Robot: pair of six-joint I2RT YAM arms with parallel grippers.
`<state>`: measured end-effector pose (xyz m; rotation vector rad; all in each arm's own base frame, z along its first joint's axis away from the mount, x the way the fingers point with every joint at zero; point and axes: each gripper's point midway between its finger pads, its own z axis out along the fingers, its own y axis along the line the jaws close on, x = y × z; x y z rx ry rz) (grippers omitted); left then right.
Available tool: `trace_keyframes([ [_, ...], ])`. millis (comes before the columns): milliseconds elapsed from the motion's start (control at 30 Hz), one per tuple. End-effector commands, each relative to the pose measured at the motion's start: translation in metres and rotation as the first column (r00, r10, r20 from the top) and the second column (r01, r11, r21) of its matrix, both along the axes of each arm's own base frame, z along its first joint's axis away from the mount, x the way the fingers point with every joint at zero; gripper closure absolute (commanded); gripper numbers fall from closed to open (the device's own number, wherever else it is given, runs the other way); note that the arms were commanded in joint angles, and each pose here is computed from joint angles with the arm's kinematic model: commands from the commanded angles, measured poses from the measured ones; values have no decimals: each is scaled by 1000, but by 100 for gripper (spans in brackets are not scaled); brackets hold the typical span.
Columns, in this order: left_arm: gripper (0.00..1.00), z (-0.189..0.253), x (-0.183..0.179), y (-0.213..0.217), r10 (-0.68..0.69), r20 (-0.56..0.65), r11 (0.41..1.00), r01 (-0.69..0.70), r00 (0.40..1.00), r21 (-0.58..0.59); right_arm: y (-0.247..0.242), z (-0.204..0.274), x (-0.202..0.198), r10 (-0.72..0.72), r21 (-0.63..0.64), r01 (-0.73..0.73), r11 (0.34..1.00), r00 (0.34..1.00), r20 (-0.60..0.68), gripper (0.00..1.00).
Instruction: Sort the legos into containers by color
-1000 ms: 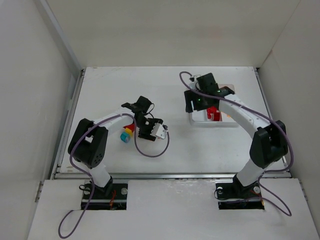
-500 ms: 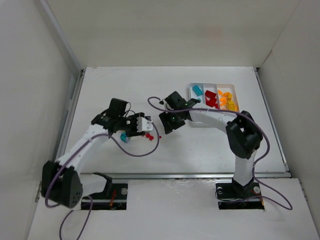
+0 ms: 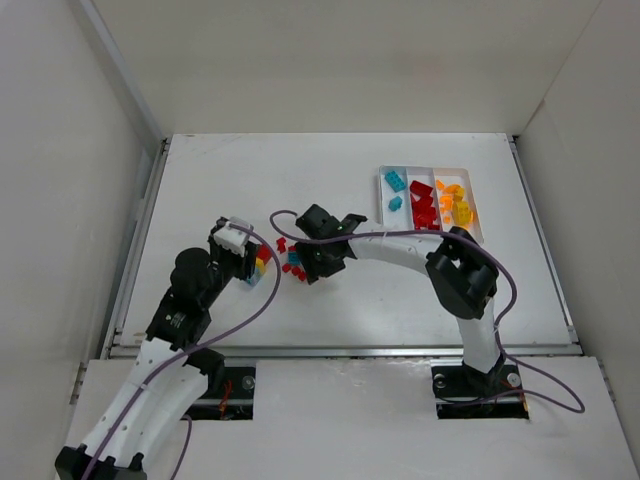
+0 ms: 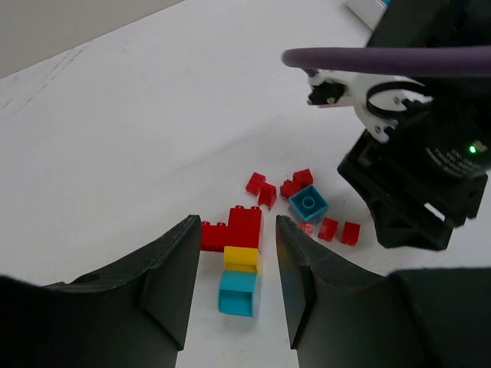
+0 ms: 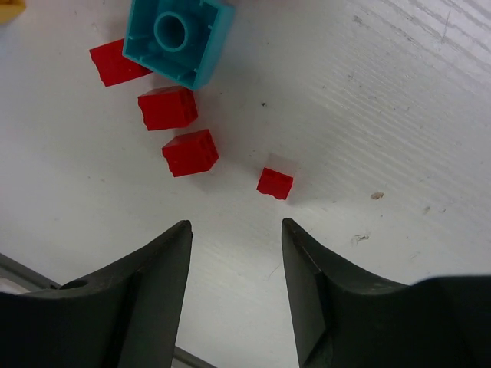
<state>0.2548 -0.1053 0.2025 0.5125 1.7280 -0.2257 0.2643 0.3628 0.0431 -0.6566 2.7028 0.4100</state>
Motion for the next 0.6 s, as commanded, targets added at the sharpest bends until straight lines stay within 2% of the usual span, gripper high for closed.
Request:
trace_keyframes([
  [0, 59, 13, 9, 12, 141, 11, 982, -138, 990, -130, -2, 12, 19, -162, 15, 162, 987, 985, 58, 44],
  [133, 59, 9, 13, 20, 199, -10, 971, -199, 980, -133, -5, 9, 27, -213, 21, 212, 977, 972, 98, 46],
  [300, 58, 11, 15, 21, 211, -13, 967, -211, 977, -140, 6, 0, 29, -201, 38, 198, 979, 975, 96, 48],
  [567, 58, 22, 8, 30, 241, 44, 960, -231, 970, -157, 13, -6, 28, -193, 43, 189, 981, 976, 99, 52],
])
